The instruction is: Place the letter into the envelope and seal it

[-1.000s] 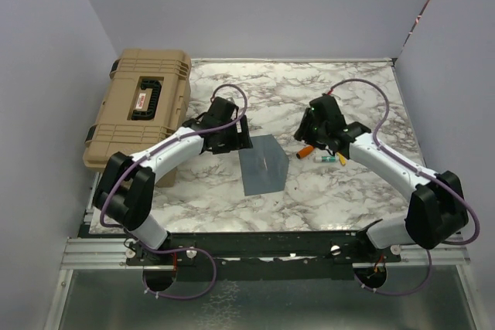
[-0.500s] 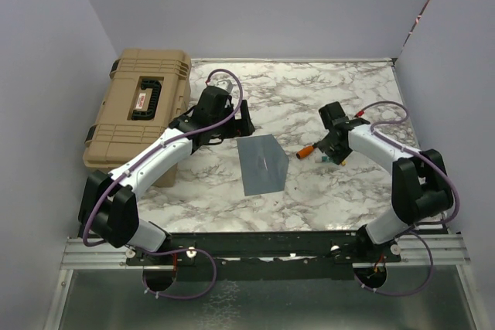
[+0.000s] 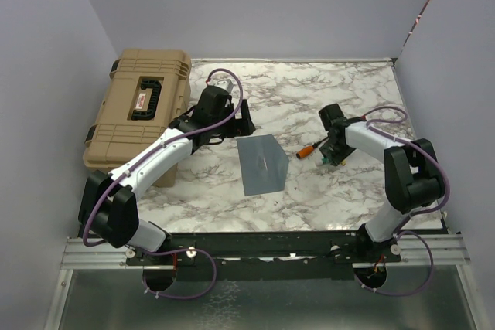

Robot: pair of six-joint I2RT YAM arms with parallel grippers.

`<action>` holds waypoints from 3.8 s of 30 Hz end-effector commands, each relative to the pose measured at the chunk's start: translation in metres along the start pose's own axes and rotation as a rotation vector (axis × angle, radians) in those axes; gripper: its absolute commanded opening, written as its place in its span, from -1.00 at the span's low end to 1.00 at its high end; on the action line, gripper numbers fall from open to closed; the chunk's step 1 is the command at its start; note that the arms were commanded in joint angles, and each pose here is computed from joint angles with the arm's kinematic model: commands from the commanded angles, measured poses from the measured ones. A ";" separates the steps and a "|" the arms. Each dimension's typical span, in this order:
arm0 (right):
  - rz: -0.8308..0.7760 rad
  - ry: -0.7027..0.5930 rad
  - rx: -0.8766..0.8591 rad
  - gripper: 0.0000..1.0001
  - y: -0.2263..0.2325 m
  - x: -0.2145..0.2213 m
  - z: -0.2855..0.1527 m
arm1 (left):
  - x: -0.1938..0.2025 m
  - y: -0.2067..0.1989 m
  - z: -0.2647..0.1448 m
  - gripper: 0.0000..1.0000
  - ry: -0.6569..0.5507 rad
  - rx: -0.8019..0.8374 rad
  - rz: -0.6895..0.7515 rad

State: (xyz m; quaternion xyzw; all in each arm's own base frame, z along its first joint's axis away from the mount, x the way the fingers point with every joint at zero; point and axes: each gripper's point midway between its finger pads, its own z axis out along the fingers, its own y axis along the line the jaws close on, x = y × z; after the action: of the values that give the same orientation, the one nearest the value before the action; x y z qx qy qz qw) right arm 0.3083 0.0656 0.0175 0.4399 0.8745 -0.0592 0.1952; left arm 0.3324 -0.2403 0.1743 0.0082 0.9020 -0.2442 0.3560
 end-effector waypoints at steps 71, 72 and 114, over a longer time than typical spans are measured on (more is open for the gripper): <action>-1.420 -0.370 -1.563 -0.04 0.121 0.094 -0.272 | -0.007 -0.123 -0.029 -1.00 0.301 0.552 -0.194; -1.423 -0.372 -1.568 0.01 0.119 0.095 -0.271 | -0.008 -0.122 -0.029 -1.00 0.298 0.552 -0.191; -1.486 -0.328 -1.585 -0.99 0.122 0.103 -0.264 | 0.011 -0.111 -0.038 -0.40 0.361 0.561 -0.231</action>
State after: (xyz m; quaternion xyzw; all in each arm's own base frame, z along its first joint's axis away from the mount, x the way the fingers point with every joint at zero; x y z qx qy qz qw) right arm 0.2672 0.2852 0.2173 -0.4627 0.6756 0.3616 0.4457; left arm 0.2872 -0.3260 0.2351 0.0394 0.8474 -0.5090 0.1456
